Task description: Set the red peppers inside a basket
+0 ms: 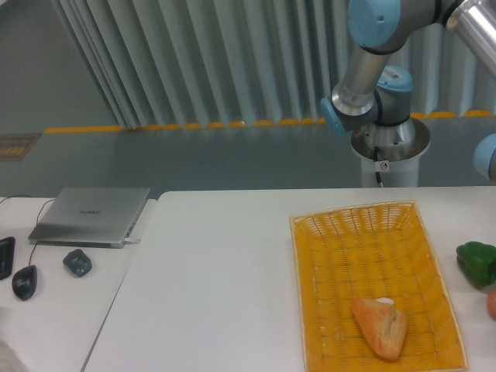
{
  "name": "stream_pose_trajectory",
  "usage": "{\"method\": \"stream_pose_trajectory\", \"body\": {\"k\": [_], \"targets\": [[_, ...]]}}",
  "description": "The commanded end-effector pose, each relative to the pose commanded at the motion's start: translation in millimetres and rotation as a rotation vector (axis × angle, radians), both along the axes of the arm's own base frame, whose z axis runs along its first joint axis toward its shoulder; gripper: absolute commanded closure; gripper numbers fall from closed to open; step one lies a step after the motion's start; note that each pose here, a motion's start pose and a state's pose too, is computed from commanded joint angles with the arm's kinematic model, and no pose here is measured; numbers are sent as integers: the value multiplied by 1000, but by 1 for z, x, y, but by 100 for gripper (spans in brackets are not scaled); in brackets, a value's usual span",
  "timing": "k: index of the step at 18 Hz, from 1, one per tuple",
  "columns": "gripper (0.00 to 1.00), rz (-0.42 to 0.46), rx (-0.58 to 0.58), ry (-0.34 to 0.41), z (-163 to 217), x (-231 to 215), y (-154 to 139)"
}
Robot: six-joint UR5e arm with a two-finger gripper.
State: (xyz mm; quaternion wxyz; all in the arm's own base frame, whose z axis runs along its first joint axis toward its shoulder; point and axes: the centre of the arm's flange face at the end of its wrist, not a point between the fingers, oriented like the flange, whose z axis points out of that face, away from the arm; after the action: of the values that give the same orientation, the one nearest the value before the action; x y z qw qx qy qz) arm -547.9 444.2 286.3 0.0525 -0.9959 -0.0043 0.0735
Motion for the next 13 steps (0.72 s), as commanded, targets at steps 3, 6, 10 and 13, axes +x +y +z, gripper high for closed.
{"method": "stream_pose_trajectory", "body": {"k": [3,6,10,13], "targets": [[0,-5,0,2,-7,-3,2],[3,-81,-11,11,-7,-4,1],[42,-178,-30,14,-13,-7,-3],[60,-177,-29,15,-12,-9,-5]]}}
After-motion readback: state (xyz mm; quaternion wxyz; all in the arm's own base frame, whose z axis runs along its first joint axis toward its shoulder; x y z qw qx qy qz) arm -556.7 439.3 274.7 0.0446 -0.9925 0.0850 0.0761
